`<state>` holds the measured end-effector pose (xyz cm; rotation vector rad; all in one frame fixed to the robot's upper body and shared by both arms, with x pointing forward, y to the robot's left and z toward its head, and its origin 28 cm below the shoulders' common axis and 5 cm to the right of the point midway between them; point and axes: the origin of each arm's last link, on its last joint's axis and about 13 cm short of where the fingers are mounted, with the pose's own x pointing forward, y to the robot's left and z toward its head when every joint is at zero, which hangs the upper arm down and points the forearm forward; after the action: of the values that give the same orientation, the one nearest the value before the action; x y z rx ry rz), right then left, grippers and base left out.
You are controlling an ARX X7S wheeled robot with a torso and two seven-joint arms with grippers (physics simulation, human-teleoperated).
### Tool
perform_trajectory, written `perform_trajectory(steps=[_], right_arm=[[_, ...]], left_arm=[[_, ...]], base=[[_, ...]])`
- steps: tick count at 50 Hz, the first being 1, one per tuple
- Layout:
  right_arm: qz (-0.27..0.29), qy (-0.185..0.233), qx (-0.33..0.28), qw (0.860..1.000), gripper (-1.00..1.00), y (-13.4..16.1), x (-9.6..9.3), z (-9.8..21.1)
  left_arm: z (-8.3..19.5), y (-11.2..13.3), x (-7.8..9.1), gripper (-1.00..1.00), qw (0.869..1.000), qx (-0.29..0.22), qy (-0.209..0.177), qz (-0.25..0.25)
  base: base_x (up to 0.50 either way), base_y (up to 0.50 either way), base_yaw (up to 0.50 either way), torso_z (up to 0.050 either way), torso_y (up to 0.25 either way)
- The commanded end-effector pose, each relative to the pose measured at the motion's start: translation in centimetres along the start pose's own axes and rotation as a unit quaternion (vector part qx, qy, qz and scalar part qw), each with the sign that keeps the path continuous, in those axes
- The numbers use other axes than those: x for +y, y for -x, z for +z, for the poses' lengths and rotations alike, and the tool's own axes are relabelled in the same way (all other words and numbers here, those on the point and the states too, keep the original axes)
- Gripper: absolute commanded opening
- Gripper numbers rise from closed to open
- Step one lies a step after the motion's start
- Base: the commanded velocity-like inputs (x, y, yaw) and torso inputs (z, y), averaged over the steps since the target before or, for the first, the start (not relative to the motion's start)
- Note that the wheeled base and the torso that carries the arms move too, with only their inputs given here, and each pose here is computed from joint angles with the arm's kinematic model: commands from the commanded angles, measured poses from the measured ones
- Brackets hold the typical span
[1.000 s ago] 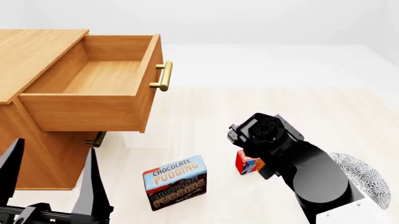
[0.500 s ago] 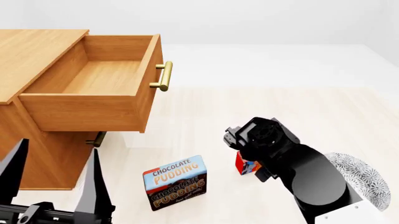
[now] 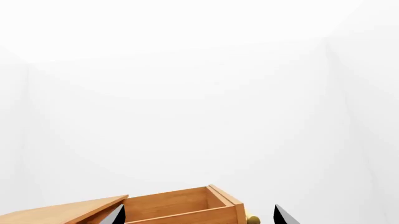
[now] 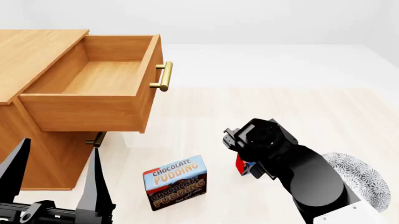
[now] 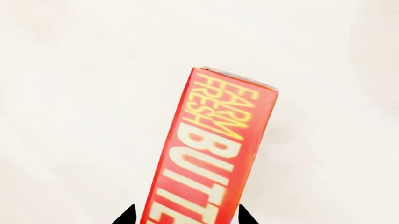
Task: Put the butter at the back in the top drawer of the cabinet and close it.
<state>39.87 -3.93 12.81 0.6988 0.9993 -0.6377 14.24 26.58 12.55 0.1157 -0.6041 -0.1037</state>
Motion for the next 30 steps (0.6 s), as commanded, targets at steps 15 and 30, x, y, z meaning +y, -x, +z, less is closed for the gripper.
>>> perform_trajectory(steps=[15,30], right_arm=[[0.013,-0.017,-0.061,0.998,-1.0,0.3,0.3,1.3],[0.115,-0.022,-0.192,0.974,-1.0,2.9,1.2,4.2]], left_arm=[[0.1,0.1,0.0,1.0,1.0,0.001,0.0,0.001],[0.5,0.4,-0.3,1.0,1.0,-0.002,0.003,-0.005]], base=[[0.0,0.0,0.0,0.0,0.0],[0.0,0.0,0.0,0.0,0.0]])
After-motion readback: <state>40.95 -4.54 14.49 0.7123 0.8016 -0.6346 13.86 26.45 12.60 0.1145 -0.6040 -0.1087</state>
